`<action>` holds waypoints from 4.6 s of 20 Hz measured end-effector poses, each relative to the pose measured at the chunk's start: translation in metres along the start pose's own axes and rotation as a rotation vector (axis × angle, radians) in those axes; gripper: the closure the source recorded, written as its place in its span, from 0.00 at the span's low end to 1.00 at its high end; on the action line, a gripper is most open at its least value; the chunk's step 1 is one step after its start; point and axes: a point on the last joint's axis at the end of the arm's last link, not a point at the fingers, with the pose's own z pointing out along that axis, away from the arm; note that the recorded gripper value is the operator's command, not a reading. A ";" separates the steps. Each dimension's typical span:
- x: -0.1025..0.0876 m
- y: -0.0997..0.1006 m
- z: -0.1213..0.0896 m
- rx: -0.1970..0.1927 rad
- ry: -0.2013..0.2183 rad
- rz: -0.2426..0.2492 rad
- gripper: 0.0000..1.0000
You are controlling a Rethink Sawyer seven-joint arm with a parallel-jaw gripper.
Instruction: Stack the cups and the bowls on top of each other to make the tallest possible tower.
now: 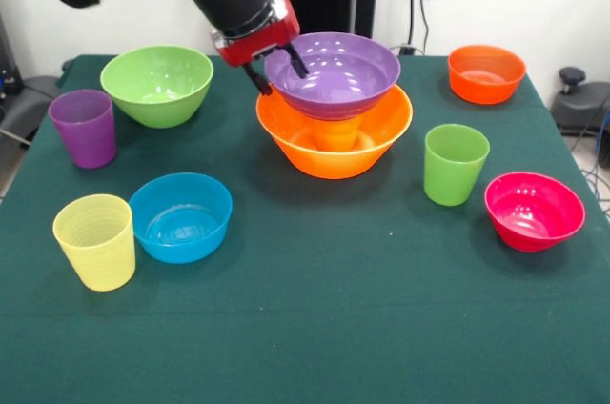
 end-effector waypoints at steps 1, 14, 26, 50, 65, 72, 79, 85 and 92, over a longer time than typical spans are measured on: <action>-0.001 -0.002 -0.004 0.007 -0.004 0.003 0.00; -0.011 -0.014 -0.095 0.136 -0.023 0.056 0.00; -0.013 -0.027 -0.121 0.264 0.009 0.052 0.00; 0.032 -0.030 -0.111 0.332 -0.020 0.003 0.00; -0.037 -0.077 -0.090 0.237 -0.118 0.108 0.00; -0.071 -0.107 -0.068 0.222 -0.151 0.137 0.00; -0.089 -0.113 -0.054 0.208 -0.145 0.141 0.00; -0.080 -0.117 -0.061 0.213 -0.129 0.139 0.00; -0.051 -0.124 -0.096 0.210 -0.116 0.170 0.00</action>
